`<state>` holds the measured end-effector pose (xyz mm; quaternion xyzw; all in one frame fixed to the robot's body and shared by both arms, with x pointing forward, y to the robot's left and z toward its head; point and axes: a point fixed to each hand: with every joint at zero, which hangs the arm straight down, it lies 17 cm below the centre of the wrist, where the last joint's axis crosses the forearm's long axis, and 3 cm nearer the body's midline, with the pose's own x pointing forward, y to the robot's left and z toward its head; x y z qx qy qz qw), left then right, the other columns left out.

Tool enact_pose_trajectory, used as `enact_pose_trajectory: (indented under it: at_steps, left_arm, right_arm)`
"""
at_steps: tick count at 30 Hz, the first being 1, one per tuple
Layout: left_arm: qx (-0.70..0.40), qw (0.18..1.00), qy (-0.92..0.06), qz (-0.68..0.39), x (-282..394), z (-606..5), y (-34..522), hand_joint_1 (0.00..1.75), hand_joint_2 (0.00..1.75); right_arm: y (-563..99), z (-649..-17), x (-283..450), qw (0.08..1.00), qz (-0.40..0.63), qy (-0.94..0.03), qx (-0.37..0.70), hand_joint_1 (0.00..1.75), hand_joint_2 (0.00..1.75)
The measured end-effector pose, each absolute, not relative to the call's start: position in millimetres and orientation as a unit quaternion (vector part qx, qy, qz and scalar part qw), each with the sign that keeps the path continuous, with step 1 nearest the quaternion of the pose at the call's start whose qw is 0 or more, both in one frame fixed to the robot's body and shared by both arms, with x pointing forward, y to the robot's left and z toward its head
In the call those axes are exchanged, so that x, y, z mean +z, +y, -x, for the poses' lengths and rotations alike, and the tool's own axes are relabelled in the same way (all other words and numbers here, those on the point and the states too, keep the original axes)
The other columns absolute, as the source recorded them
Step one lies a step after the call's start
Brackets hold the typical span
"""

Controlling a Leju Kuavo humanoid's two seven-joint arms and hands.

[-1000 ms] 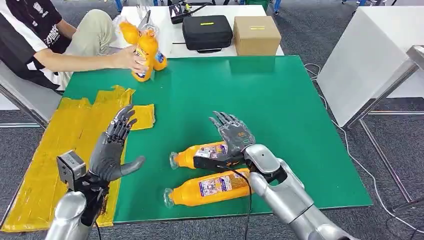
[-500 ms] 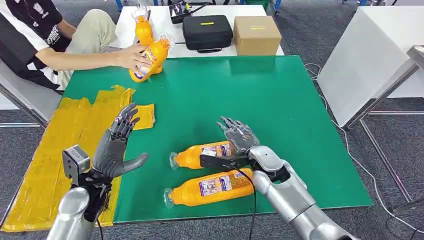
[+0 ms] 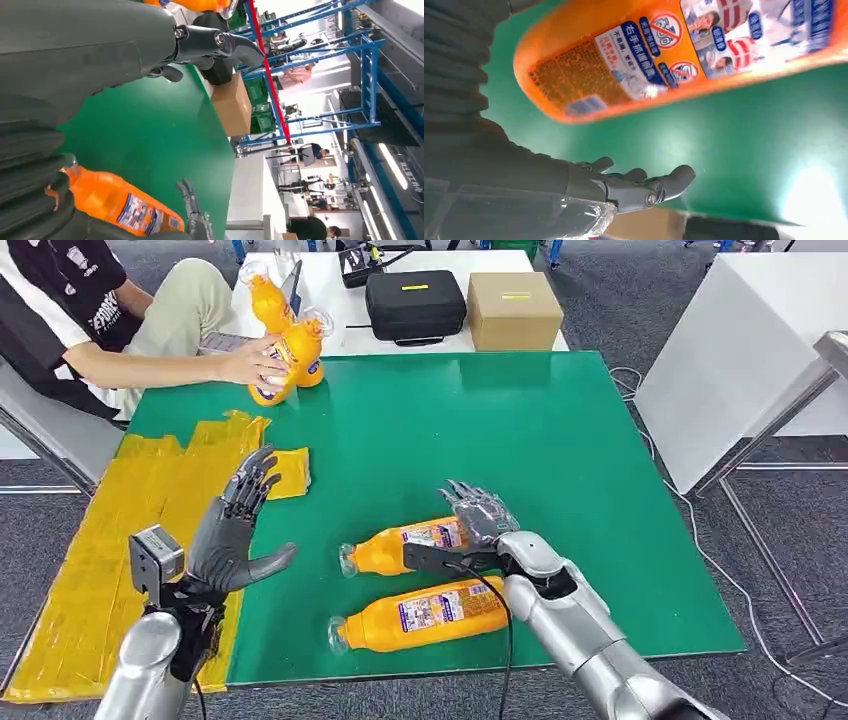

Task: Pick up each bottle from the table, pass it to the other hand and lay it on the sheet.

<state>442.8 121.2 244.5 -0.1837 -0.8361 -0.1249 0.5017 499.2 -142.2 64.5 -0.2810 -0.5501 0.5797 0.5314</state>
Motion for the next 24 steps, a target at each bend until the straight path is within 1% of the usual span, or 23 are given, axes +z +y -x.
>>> enact_pose_trajectory:
  at_steps: [6, 15, 16, 17, 18, 24]
  left_arm:
    - [-0.120, 0.504, -0.836, 0.180, 245, -449, 121, 0.00, 1.75]
    - [-0.117, 0.504, -0.837, 0.177, 249, -455, 121, 0.00, 1.75]
    - [-0.116, 0.504, -0.837, 0.177, 250, -456, 121, 0.00, 1.75]
    - [-0.115, 0.503, -0.838, 0.178, 251, -458, 121, 0.00, 1.75]
    - [-0.114, 0.503, -0.838, 0.179, 251, -459, 121, 0.00, 1.75]
    - [-0.111, 0.508, -0.836, 0.177, 249, -463, 120, 0.00, 1.75]
  right_arm:
    - [-143, -505, 41, 0.550, 0.268, -0.525, 0.591, 0.00, 1.75]
    - [-141, -518, 29, 0.565, 0.264, -0.505, 0.597, 0.00, 1.75]
    - [-141, -520, 28, 0.567, 0.264, -0.503, 0.597, 0.45, 1.75]
    - [-142, -521, 27, 0.568, 0.264, -0.500, 0.598, 1.40, 1.75]
    - [-142, -522, 26, 0.569, 0.264, -0.498, 0.599, 1.57, 1.75]
    - [-142, -526, 21, 0.573, 0.262, -0.488, 0.604, 1.57, 1.75]
